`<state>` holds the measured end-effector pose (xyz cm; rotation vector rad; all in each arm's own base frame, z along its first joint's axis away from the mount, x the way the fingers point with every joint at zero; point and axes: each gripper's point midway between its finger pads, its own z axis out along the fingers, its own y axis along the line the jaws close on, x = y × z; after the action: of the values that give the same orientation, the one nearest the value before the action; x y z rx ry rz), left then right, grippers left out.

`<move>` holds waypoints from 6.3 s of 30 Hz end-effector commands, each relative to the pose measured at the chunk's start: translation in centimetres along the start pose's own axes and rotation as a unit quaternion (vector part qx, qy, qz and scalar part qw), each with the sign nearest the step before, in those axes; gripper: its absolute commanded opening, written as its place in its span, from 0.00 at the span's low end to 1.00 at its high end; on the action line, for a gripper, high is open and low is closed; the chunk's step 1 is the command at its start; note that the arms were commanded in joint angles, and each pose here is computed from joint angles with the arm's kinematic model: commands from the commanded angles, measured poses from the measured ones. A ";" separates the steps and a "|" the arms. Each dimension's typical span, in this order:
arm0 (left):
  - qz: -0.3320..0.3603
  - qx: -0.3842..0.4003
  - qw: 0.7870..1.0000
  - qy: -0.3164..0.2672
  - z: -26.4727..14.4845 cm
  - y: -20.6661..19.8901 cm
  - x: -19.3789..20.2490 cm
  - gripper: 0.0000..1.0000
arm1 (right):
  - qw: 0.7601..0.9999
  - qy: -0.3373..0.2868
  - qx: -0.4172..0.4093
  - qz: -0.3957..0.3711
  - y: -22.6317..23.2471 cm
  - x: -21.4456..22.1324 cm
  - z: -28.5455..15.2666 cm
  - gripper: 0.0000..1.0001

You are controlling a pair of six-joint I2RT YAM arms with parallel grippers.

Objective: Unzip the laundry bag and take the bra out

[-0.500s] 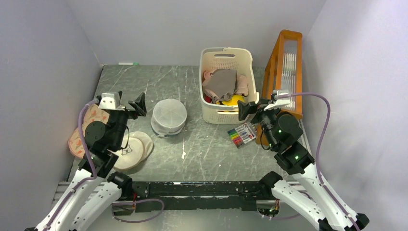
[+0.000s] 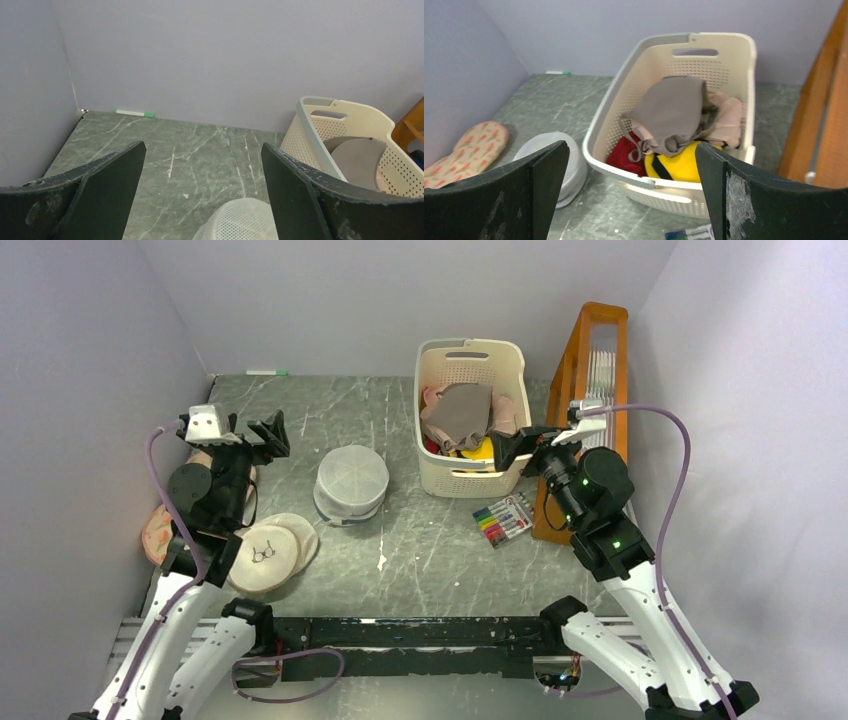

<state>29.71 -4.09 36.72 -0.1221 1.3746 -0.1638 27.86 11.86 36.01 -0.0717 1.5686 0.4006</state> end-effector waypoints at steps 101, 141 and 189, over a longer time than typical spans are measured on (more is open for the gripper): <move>-0.017 -0.073 0.996 -0.039 0.6 3.0 -4.8 0.98 | 0.874 0.404 -0.048 0.268 15.1 31.8 1.9 0.00; -0.060 0.032 0.992 0.109 5.0 -1.9 4.4 0.98 | 0.977 0.211 0.023 0.022 2.9 18.3 -1.4 0.57; 0.260 0.179 0.860 0.402 -10.0 -29.3 25.3 0.76 | 0.997 0.006 0.065 0.051 -1.9 7.6 -5.9 0.58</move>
<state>21.67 -37.49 14.23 0.7527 2.1862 -0.0895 22.53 10.52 28.28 0.0726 1.6267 0.3807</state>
